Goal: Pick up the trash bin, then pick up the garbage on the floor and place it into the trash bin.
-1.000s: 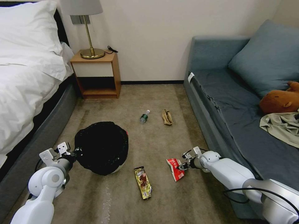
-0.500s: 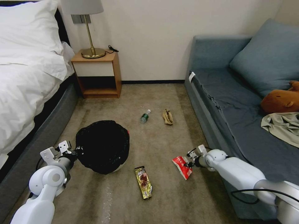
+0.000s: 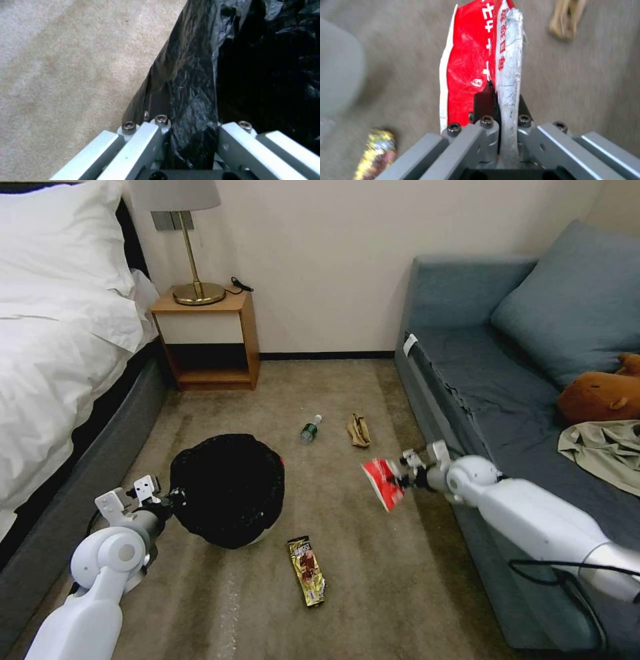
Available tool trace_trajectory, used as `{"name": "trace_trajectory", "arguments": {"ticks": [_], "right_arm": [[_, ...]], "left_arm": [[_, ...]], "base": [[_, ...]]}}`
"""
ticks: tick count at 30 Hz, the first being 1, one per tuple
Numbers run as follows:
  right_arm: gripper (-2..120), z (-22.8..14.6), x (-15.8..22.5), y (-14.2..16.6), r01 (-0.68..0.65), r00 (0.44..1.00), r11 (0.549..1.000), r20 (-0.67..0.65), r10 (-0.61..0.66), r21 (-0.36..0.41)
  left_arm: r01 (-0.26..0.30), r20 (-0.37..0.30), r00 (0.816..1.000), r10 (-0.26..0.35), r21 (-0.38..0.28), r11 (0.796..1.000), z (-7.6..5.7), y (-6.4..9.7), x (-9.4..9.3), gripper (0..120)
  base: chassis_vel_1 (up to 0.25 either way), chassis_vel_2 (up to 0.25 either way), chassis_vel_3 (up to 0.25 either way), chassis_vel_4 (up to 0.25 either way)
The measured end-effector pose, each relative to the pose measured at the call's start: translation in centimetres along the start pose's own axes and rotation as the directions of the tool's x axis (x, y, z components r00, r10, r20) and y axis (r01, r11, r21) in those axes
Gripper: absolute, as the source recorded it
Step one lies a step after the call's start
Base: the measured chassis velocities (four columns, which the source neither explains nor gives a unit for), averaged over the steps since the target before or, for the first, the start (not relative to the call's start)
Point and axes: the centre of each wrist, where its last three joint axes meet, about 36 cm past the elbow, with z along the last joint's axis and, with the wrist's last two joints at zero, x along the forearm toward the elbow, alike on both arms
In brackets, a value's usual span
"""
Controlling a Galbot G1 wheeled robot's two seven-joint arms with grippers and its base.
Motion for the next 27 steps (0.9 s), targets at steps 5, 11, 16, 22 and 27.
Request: {"name": "trace_trajectory", "arguments": {"ticks": [5, 11, 16, 22, 27], "right_arm": [[0, -4.3, 2.4, 2.8, 0.038, 0.995, 0.998, 0.088, -0.042, 0.046], [0, -6.9, 4.0, 4.6, 0.056, 0.987, 0.996, 0.145, -0.066, 0.069], [0, -10.1, 6.3, 7.3, 0.1, 0.968, 0.99, 0.221, -0.121, 0.103], [0, -12.4, 8.5, 10.6, 0.169, 0.938, 0.975, 0.28, -0.203, 0.143], [0, -13.2, 10.3, 15.0, 0.247, 0.903, 0.944, 0.3, -0.306, 0.219]], "left_arm": [[-0.008, -0.023, 1.0, 0.009, 0.017, 1.0, 0.2, 0.4, -1.0, 2], [-0.013, -0.037, 0.999, 0.014, 0.02, 1.0, 0.4, 0.9, -1.5, 2], [-0.024, -0.048, 0.999, 0.024, 0.017, 1.0, 0.5, 1.0, -2.0, 2], [-0.037, -0.058, 0.998, 0.037, 0.01, 0.999, 0.8, 0.5, -2.2, 2], [-0.047, -0.06, 0.997, 0.047, -0.001, 0.999, 1.0, -0.2, -2.2, 2]], "base": [[0.0, 0.0, 0.0, 0.0], [0.0, 0.0, 0.0, 0.0], [0.0, 0.0, 0.0, 0.0], [0.0, 0.0, 0.0, 0.0], [0.0, 0.0, 0.0, 0.0]]}}
